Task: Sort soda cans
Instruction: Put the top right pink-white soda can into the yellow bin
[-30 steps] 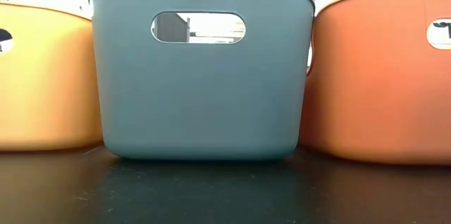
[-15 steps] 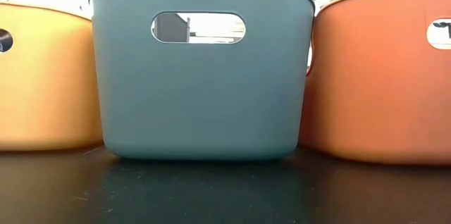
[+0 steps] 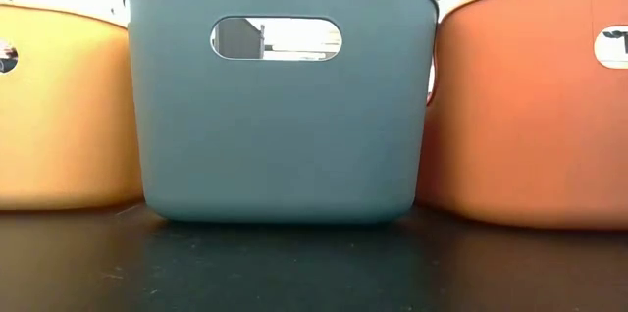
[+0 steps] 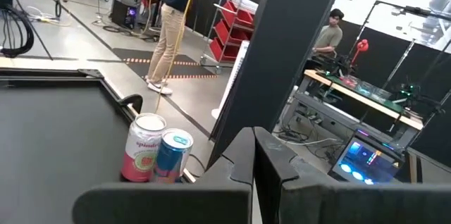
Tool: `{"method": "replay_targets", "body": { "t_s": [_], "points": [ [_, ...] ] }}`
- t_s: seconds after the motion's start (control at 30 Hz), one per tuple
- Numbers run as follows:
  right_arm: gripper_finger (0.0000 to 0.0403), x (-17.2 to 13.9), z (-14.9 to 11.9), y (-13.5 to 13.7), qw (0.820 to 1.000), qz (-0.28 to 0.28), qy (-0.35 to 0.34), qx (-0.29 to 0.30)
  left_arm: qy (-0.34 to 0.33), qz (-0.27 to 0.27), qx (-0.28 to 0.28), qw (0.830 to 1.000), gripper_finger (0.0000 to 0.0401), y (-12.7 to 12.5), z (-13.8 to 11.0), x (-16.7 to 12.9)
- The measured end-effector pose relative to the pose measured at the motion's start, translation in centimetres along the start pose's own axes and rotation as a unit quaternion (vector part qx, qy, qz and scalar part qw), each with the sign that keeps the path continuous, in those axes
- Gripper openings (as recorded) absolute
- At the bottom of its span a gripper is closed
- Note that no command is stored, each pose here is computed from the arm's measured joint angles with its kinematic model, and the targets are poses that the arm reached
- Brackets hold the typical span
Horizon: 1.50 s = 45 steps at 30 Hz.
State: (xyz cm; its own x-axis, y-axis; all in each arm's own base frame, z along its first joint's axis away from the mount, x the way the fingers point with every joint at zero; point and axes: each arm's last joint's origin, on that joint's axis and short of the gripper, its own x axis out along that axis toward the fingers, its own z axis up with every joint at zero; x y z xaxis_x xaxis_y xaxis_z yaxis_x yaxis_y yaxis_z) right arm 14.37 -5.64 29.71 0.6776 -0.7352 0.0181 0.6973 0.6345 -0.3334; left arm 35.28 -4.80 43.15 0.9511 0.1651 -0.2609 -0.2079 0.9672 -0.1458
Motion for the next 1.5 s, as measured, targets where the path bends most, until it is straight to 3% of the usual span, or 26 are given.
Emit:
{"method": "replay_targets", "body": {
  "t_s": [0.33,0.63,0.8,0.97,1.13,1.2,1.33,1.5],
  "points": [
    [0.0022,-0.1,0.1,0.1,1.0,0.002,-0.005,-0.006,-0.045,-0.007,0.004,0.999,0.0345,-0.1,0.9,-0.1],
    [0.0022,-0.1,0.1,0.2,1.0,0.007,-0.004,-0.01,-0.025,0.001,0.03,0.999,0.0345,0.0,0.5,0.1],
    [0.0022,-0.1,0.1,0.2,1.0,0.007,-0.004,-0.009,-0.009,0.034,0.042,0.999,0.0332,0.7,0.0,0.9],
    [0.0022,-0.1,0.1,0.2,1.0,0.007,-0.003,0.005,0.001,0.073,0.064,0.995,0.0243,1.1,-0.3,1.0],
    [0.0022,-0.1,-0.1,0.2,1.0,0.01,0.004,0.001,-0.001,0.093,0.099,0.991,0.0095,1.2,-0.2,0.9],
    [0.0022,-0.1,0.0,0.2,1.0,0.009,0.0,0.003,0.004,0.127,0.128,0.984,0.0032,1.4,-0.3,0.8],
    [0.0022,0.0,0.2,-0.1,1.0,-0.004,-0.008,0.02,0.025,0.214,0.178,0.96,0.0008,2.4,-0.4,0.4],
    [0.0022,0.9,-0.3,-0.9,0.997,-0.028,0.047,0.056,0.039,0.204,0.21,0.956,0.0001,5.1,0.3,-0.3]
  ]
}}
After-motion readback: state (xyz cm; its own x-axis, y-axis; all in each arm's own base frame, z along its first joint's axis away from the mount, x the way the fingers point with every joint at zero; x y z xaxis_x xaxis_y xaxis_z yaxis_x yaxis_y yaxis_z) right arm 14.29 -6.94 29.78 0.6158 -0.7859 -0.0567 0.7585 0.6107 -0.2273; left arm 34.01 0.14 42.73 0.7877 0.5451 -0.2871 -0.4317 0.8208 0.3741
